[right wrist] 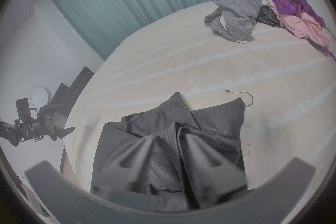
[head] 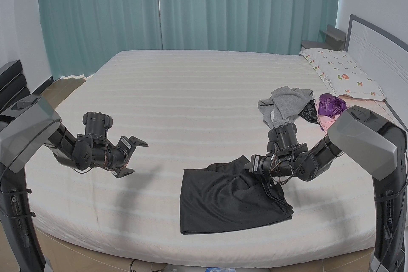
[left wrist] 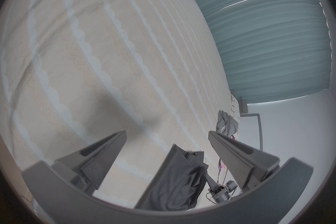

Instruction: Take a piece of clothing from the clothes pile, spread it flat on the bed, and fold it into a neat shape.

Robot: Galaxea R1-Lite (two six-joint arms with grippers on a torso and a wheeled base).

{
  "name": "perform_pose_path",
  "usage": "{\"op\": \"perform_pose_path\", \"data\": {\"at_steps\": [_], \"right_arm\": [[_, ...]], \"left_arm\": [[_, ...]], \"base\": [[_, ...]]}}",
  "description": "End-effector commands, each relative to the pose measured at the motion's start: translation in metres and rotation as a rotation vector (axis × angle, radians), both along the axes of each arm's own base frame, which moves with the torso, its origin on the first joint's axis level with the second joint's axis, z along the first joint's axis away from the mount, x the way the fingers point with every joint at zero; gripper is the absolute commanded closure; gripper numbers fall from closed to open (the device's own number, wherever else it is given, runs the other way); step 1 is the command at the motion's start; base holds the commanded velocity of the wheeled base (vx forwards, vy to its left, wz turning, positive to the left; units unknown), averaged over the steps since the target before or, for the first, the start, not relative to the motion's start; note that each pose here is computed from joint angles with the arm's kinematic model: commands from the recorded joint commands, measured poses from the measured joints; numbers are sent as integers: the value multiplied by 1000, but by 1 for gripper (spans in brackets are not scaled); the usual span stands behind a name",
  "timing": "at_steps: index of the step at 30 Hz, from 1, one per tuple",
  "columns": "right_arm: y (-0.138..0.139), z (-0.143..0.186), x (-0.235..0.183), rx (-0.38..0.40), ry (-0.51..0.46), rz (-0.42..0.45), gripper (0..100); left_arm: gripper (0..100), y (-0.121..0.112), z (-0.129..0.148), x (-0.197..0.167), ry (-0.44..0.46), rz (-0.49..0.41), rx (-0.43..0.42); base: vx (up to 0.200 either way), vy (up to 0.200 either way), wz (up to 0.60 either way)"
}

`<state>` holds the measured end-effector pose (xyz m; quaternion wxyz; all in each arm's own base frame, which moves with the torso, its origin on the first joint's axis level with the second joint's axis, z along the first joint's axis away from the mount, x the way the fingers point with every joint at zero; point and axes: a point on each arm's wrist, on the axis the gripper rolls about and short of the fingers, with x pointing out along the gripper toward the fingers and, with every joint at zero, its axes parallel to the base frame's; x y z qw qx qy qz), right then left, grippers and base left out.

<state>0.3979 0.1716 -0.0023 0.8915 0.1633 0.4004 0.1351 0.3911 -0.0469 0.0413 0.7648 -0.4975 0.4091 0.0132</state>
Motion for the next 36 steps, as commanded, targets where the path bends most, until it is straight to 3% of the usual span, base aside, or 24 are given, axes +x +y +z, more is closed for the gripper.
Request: {"op": "perform_pose_path", "data": {"at_steps": [1,8,19,27,36], "right_arm": [[-1,-1,-1,-2,6,-2,100],[-17,5,4,3,-5,-41,100],[-62,7,10,31,21,-166,100],[-75,2,-1,41,70,-165,100],[-83,-3,-13,44,116,-148,100]], "left_arm": [[0,0,0,0,2,0,0],[0,0,-1,0,2,0,0],[0,-3,-3,1,2,-8,7],[0,-8,-3,1,2,-19,8],[0,-37,-5,-2,-6,-79,36]], "base": [[0,0,0],[0,0,0],[0,0,0],[0,0,0],[0,0,0]]}}
